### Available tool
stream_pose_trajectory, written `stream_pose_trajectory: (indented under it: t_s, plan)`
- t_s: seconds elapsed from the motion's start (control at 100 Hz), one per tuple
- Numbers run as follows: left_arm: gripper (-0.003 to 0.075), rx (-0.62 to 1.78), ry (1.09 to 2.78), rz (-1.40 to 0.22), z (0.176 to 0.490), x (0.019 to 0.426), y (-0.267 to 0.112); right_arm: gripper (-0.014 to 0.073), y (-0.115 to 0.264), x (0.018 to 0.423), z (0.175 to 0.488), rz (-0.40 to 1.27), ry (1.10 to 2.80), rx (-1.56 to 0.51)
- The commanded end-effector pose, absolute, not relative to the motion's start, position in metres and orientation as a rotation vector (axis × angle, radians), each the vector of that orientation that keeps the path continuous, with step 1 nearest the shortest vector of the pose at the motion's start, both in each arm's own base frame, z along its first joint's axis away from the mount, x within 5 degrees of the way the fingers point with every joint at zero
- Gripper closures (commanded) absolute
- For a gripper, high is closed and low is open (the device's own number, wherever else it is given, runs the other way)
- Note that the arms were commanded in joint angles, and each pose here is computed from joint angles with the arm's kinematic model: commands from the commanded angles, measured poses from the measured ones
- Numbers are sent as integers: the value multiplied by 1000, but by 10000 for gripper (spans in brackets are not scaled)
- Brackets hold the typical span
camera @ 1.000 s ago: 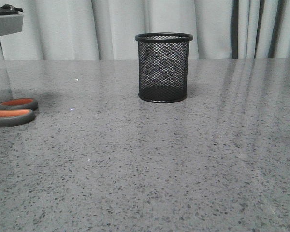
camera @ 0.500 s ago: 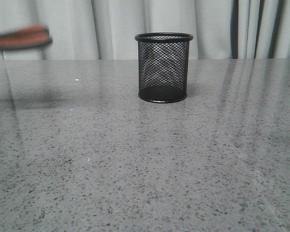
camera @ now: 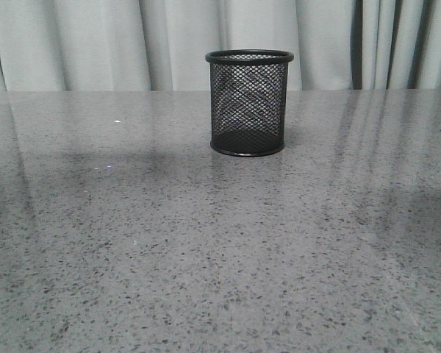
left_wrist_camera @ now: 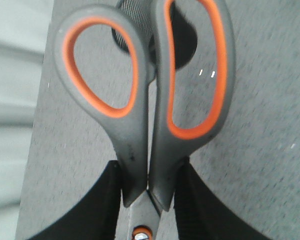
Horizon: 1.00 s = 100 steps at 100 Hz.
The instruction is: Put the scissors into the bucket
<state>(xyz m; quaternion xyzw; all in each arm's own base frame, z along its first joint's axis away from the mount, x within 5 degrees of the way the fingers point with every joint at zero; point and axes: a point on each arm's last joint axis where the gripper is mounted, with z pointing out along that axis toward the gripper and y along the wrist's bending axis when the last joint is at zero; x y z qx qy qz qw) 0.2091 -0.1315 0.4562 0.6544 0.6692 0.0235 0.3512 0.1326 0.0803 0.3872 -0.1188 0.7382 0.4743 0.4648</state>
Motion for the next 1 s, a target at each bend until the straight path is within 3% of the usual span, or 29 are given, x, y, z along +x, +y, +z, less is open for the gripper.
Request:
stream_pose_trajectory:
  t_s: [0.0, 0.51, 0.99]
  plan:
    - [741, 1628, 1634, 9, 480, 189, -141, 148, 84, 134, 410, 1262, 1704, -324]
    - [741, 1582, 1503, -58, 486, 169, -192, 148, 91, 156, 447, 1321, 1650, -445]
    - [741, 1531, 1487, -110, 486, 171, -207, 148, 103, 177, 453, 1376, 1654, -514]
